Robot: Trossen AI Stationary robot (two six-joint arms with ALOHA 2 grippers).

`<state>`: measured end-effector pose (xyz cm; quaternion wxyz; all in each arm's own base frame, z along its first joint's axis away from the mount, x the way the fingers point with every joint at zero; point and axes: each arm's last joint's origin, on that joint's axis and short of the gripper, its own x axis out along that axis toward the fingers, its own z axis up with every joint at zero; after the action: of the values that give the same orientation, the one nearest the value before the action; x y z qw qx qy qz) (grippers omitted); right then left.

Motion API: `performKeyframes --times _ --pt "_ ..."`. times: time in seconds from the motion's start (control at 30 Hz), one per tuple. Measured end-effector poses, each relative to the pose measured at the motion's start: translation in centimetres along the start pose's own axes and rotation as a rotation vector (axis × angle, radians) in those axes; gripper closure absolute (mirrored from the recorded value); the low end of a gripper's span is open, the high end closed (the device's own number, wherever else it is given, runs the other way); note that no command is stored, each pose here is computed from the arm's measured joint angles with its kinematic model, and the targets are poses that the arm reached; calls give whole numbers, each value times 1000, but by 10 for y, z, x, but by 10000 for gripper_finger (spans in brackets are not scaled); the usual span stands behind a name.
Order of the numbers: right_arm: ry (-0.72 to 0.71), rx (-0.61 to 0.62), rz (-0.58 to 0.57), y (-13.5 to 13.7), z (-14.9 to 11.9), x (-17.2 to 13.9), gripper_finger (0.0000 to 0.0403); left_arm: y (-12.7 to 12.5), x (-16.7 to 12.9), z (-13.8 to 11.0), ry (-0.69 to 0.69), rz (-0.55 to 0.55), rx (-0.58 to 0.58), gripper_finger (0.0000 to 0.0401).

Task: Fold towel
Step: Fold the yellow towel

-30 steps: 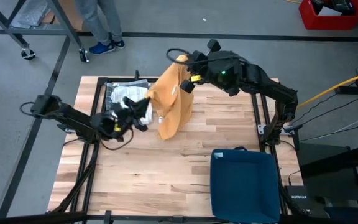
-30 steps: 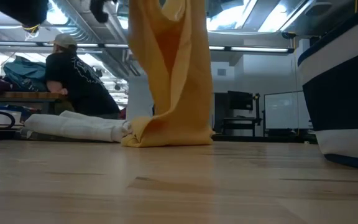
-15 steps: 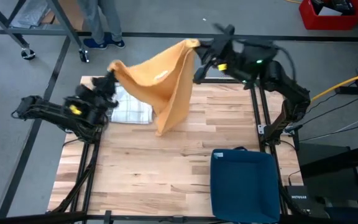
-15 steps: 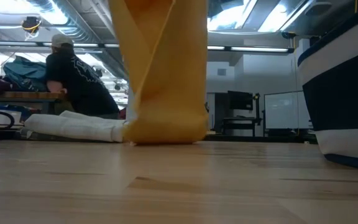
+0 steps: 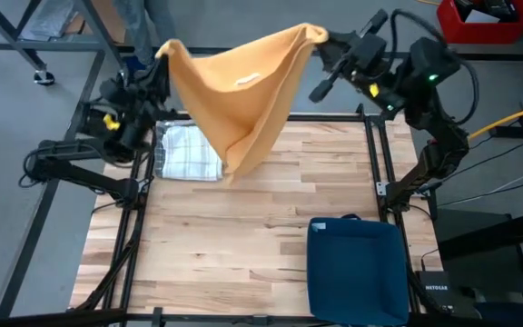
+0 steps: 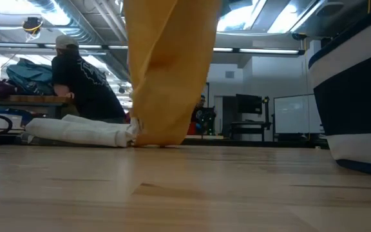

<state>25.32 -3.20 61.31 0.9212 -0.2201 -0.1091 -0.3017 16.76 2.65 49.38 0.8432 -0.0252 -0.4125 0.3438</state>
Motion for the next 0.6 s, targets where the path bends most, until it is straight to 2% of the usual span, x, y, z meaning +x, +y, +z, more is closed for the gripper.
performKeyframes --times 0.33,0.6 --pt "-16 29 -136 -41 11 -21 398 -9 60 7 -39 37 96 401" --pt "13 6 -153 -49 8 -24 398 -5 82 -10 -39 -6 131 401"
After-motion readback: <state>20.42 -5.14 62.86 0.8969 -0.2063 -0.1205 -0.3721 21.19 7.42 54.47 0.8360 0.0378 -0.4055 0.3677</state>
